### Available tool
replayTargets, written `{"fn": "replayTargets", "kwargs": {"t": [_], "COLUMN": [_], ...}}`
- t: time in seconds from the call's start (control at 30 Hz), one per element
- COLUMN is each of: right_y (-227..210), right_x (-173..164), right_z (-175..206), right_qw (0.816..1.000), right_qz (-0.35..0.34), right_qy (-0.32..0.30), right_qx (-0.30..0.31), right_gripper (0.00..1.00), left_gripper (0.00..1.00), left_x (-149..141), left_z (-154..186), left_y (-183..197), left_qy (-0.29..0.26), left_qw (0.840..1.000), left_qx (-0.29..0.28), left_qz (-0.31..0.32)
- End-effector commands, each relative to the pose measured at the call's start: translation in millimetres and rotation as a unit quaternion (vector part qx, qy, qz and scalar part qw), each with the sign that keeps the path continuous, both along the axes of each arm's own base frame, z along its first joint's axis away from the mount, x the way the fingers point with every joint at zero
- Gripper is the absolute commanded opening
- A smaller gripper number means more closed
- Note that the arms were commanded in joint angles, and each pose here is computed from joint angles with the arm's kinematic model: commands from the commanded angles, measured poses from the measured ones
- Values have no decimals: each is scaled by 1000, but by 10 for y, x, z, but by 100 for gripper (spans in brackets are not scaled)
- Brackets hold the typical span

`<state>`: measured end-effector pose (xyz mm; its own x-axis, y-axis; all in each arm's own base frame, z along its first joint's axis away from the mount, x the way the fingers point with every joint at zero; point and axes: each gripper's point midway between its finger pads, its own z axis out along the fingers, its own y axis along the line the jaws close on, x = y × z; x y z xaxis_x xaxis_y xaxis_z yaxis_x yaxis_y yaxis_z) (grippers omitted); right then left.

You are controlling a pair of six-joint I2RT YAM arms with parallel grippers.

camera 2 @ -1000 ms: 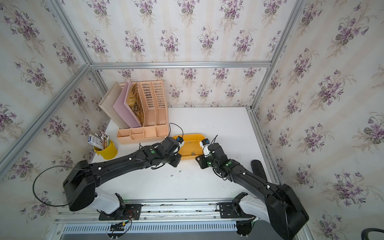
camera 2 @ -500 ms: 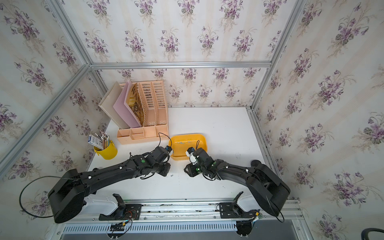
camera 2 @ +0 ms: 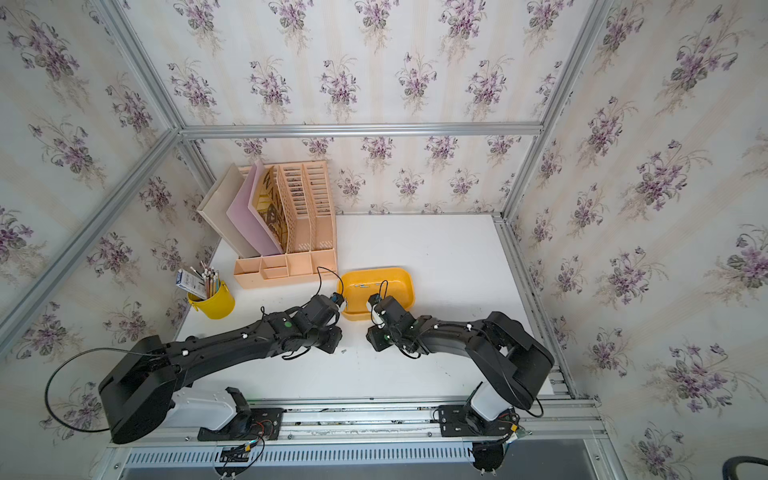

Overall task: Put the screws on the desktop into the storage box
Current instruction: Pick up the screw from the center of the board.

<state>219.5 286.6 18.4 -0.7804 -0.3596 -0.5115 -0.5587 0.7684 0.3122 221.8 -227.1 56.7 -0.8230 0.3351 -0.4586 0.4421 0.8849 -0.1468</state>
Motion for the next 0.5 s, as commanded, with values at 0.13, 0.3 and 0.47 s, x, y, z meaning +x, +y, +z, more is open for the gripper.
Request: {"fn": "replayTargets", "kwargs": {"t": [0.13,0.3,0.47], "right_y": [-82,-26,-24], "right_x": [-29,-3,-41], "right_z": [-115,-150,-182], "right_qw": [999,999,999], "right_qz": [-1,2,5], "right_qy": [9,8,8], "right_qx": [-34,-38,-51], "right_gripper": [34,33,29], "left_gripper": [32,33,33], "left_x": [26,34,29], "left_z": [11,17,1], "left_y": [4,-12,-16], "left_qy": [-8,-8,-5], "left_qw": [1000,1000,1000], "left_qx": [-3,-4,-4], "left_qz": [2,1,0]}}
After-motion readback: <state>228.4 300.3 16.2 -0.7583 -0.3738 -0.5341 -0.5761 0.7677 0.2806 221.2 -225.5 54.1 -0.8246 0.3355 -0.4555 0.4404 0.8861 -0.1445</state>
